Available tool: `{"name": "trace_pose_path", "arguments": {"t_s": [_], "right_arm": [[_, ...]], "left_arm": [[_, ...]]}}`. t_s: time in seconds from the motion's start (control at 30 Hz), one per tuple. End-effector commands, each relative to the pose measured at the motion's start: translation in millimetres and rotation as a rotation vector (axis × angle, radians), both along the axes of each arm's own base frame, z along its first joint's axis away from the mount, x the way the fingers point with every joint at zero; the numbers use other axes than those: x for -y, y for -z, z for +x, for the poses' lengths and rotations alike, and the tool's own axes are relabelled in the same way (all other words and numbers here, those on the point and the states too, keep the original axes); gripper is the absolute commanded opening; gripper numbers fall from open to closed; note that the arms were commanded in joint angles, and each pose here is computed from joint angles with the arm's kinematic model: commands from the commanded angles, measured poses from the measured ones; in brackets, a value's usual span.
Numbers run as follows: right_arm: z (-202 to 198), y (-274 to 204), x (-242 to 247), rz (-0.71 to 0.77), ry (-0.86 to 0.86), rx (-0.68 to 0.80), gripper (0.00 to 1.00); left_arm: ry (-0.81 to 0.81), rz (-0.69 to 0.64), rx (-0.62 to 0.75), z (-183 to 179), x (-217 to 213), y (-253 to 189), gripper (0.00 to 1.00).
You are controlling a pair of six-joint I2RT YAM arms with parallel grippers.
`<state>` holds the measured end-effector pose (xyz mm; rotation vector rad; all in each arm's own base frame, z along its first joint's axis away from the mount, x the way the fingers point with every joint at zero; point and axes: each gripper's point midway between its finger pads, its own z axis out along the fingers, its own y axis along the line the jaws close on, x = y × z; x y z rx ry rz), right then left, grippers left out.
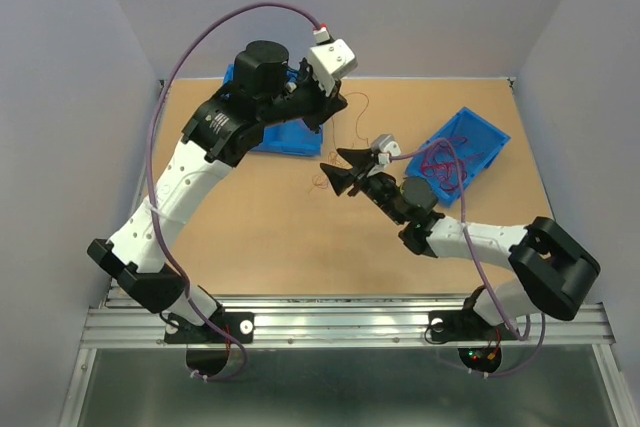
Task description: Untangle the cables
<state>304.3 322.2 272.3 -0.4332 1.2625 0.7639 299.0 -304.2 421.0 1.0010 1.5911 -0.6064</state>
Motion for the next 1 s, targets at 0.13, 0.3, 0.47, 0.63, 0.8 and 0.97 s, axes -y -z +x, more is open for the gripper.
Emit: {"name": "trace_pose_path", "arguments": {"t_s": [0.13, 0.3, 0.47, 0.63, 0.8, 0.97], "right_arm": [[6.9, 0.8, -21.2, 0.034, -0.041, 0.037, 0.38], [2.5, 66.2, -39.9, -0.03, -0.132, -0.094, 0.31], [-24.0, 119.8, -19.1, 0.018, -0.157, -0.199, 0.31], [-46.3, 134.5, 0.4, 0.048, -0.175, -0.231, 0.31], [-55.7, 129.2, 6.3, 0.06, -0.192, -0.233, 0.25], [-70.4, 120.8, 17.1, 0.078, -0.216, -0.23, 0.38]], "left_arm": [[0.011, -0.156, 0.147, -27.9, -14.9, -100.3, 0.0], [-0.24, -0.317, 0.372, -16.7, -64.0, -195.5, 0.0], [-0.533, -0.485, 0.645, -20.6, -135.3, -255.3, 0.0], [-0.569, -0.475, 0.667, -16.4, -140.3, -256.1, 0.0], [-0.678, -0.499, 0.665, -7.8, -155.5, -258.1, 0.0], [-0.655, -0.5, 0.673, -9.4, -152.1, -259.4, 0.0]]}}
